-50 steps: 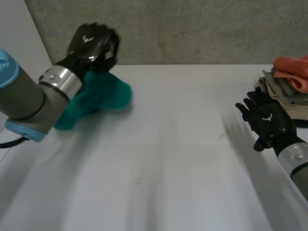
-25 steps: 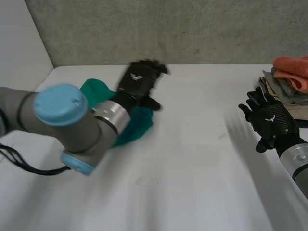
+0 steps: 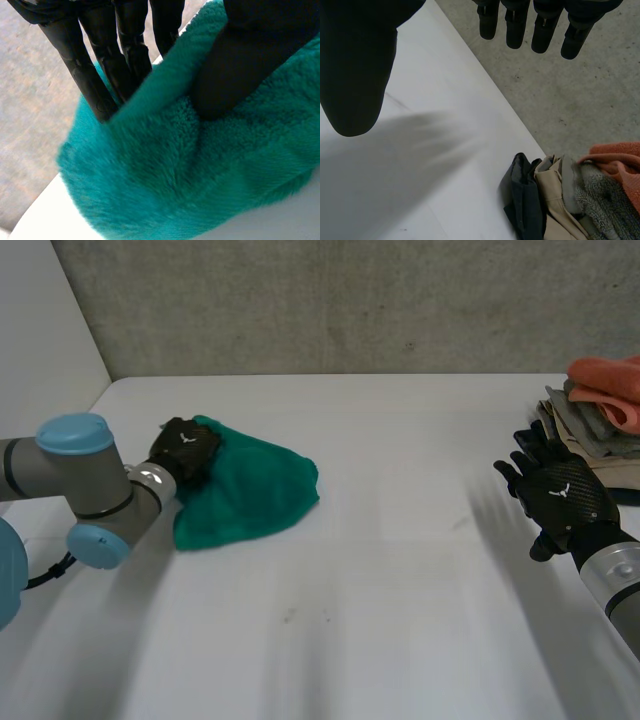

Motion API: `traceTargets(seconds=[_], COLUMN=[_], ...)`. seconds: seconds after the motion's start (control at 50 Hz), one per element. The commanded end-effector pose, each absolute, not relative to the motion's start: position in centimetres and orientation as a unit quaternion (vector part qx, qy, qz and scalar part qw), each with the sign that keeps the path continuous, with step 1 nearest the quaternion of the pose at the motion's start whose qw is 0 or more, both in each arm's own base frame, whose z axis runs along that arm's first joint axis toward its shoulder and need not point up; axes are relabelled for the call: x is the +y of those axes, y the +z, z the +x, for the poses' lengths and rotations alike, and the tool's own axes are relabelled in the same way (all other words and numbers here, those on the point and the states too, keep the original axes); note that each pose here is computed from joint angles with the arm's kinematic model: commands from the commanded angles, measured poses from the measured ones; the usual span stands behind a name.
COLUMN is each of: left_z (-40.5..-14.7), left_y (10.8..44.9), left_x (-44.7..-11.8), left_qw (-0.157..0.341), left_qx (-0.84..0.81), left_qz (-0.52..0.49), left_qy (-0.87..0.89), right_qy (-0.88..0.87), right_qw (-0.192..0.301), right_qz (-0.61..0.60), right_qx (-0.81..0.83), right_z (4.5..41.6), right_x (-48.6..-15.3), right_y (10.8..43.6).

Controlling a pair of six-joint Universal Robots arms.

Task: Fold the laundry.

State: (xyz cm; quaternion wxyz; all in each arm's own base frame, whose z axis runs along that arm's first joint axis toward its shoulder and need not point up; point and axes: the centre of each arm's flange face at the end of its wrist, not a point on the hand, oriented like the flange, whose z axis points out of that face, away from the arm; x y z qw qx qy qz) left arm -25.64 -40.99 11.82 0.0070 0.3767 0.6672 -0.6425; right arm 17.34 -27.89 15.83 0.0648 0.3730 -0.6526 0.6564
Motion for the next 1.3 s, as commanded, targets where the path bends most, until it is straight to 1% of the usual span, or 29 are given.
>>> traceTargets(seconds=[0.02, 0.04, 0.06, 0.1, 0.12, 0.18, 0.2, 0.24, 0.28, 0.3, 0.34, 0.36, 0.42, 0.46, 0.54, 0.66, 0.74, 0.8, 0.82, 0.88, 0.9, 0.98, 1.04, 1.1, 1.12, 1.16, 1.22, 1.24, 1.3], left_z=[-29.5, -30.0, -30.8, -31.5, -32.5, -34.2, -35.4, -36.4, -37.8, -38.3, -39.5, -40.8, -42.5, -43.8, -44.9, -44.2, -42.3, -39.9, -38.6, -36.9, -35.7, -33.0, -31.7, -31.4, -31.3, -31.3, -31.6, -31.9, -32.5], left_y=[14.3, 15.4, 17.4, 19.1, 20.4, 22.0, 23.1, 24.0, 24.0, 23.8, 23.1, 21.8, 19.9, 18.5, 17.0, 18.3, 21.2, 23.0, 24.0, 24.8, 24.8, 23.1, 21.4, 19.1, 17.7, 16.4, 14.7, 14.2, 13.1], left_x=[-38.1, -37.6, -36.4, -34.8, -33.2, -30.4, -28.4, -26.6, -24.1, -23.4, -22.0, -20.8, -19.8, -19.9, -20.6, -20.4, -20.7, -21.8, -22.3, -23.0, -23.6, -25.7, -26.5, -26.9, -27.2, -27.4, -27.9, -27.8, -27.6], left_qw=[-0.054, -0.065, -0.094, -0.129, -0.167, -0.226, -0.264, -0.298, -0.338, -0.349, -0.368, -0.38, -0.391, -0.391, -0.38, -0.361, -0.338, -0.307, -0.291, -0.27, -0.254, -0.214, -0.191, -0.179, -0.175, -0.174, -0.18, -0.184, -0.192], left_qx=[0.653, 0.648, 0.643, 0.642, 0.641, 0.636, 0.63, 0.623, 0.621, 0.621, 0.62, 0.618, 0.613, 0.61, 0.614, 0.603, 0.588, 0.586, 0.583, 0.584, 0.592, 0.631, 0.662, 0.683, 0.691, 0.695, 0.697, 0.699, 0.702], left_qz=[0.371, 0.365, 0.35, 0.334, 0.32, 0.305, 0.298, 0.293, 0.292, 0.294, 0.301, 0.313, 0.323, 0.32, 0.314, 0.325, 0.325, 0.318, 0.314, 0.308, 0.304, 0.295, 0.3, 0.321, 0.338, 0.355, 0.374, 0.38, 0.389], left_qy=[-0.658, -0.665, -0.675, -0.679, -0.678, -0.672, -0.666, -0.661, -0.644, -0.637, -0.624, -0.613, -0.606, -0.611, -0.617, -0.632, -0.659, -0.679, -0.691, -0.701, -0.702, -0.685, -0.66, -0.631, -0.615, -0.601, -0.584, -0.577, -0.565], right_qy=[0.656, 0.656, 0.656, 0.656, 0.657, 0.657, 0.658, 0.659, 0.659, 0.659, 0.659, 0.659, 0.659, 0.658, 0.656, 0.659, 0.666, 0.664, 0.661, 0.635, 0.628, 0.589, 0.57, 0.568, 0.566, 0.56, 0.546, 0.539, 0.537], right_qw=[0.066, 0.066, 0.066, 0.067, 0.067, 0.069, 0.07, 0.072, 0.075, 0.076, 0.083, 0.085, 0.092, 0.094, 0.098, 0.082, 0.056, 0.03, 0.023, 0.0, -0.008, -0.049, -0.081, -0.103, -0.11, -0.125, -0.124, -0.111, -0.088], right_qz=[0.372, 0.372, 0.372, 0.371, 0.372, 0.37, 0.37, 0.368, 0.366, 0.365, 0.361, 0.359, 0.354, 0.352, 0.348, 0.329, 0.299, 0.279, 0.278, 0.286, 0.29, 0.315, 0.338, 0.365, 0.375, 0.405, 0.421, 0.427, 0.427], right_qx=[-0.654, -0.653, -0.654, -0.654, -0.653, -0.653, -0.653, -0.652, -0.652, -0.653, -0.655, -0.656, -0.658, -0.659, -0.662, -0.671, -0.681, -0.693, -0.696, -0.718, -0.722, -0.743, -0.744, -0.73, -0.726, -0.712, -0.714, -0.718, -0.722], right_z=[17.3, 17.3, 17.2, 17.2, 17.2, 17.2, 17.2, 17.1, 17.1, 17.0, 16.9, 16.9, 16.7, 16.7, 16.5, 16.5, 16.5, 16.5, 16.6, 17.0, 17.2, 18.2, 19.5, 21.4, 22.1, 24.3, 26.1, 27.0, 27.9], right_x=[-27.9, -27.9, -27.9, -27.9, -27.8, -27.9, -27.9, -27.9, -27.9, -28.0, -28.0, -28.1, -28.1, -28.1, -28.1, -28.2, -28.5, -28.5, -28.4, -27.4, -27.1, -25.6, -24.0, -22.7, -22.3, -21.5, -21.1, -21.0, -21.5], right_y=[15.8, 15.8, 15.8, 15.8, 15.8, 15.9, 15.9, 16.0, 16.0, 16.0, 16.1, 16.1, 16.2, 16.2, 16.2, 16.6, 17.6, 19.1, 19.5, 21.1, 21.5, 22.8, 23.7, 24.0, 23.8, 22.9, 21.1, 20.1, 18.7])
